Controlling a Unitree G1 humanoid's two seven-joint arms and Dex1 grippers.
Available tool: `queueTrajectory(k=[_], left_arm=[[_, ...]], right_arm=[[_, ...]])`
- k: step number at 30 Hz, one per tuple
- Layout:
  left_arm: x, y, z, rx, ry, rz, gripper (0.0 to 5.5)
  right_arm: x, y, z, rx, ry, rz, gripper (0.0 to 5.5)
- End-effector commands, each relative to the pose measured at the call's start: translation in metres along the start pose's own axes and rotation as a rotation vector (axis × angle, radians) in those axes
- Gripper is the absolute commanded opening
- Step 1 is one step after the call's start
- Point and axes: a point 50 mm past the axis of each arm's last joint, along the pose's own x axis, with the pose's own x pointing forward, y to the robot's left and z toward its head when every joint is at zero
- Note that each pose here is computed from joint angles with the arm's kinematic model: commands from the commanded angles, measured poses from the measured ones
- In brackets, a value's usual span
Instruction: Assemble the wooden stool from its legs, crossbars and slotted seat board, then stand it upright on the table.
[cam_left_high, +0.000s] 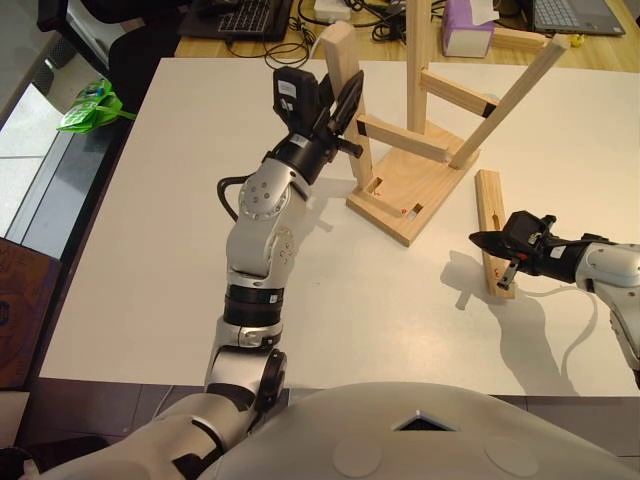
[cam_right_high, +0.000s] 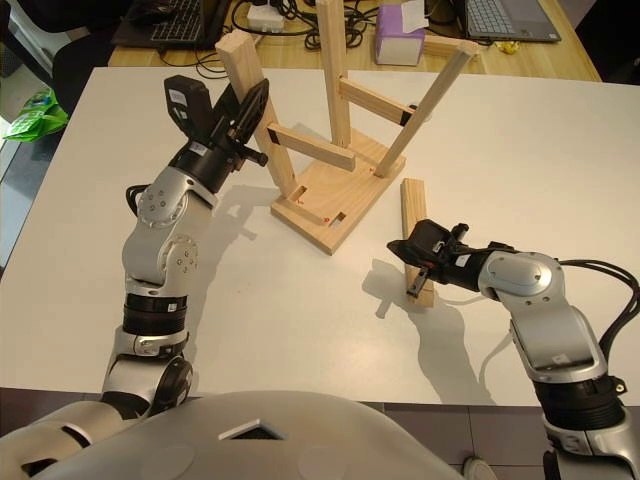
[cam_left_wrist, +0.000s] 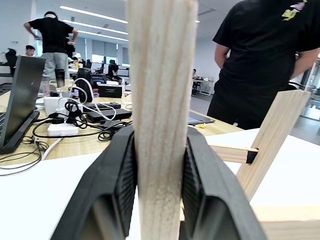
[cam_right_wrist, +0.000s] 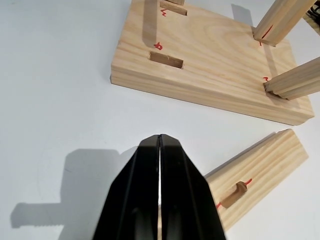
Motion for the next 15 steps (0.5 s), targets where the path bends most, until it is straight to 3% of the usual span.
queueTrajectory(k=[1, 6, 15], left_arm=[[-0.001, -0.006, -0.003, -0.048, 0.037, 0.014, 1.02], [0.001, -0.006, -0.001, -0.048, 0.044, 0.020, 1.02], [0.014, -0.020, -0.025, -0.032, 0.111, -0.065, 1.02]], right_arm=[[0.001, -0.001, -0.001, -0.002, -0.002, -0.011, 0.00], [0.001, -0.001, -0.001, -0.007, -0.003, -0.012, 0.00], [0.005, 0.001, 0.000, -0.001, -0.015, -0.014, 0.00]])
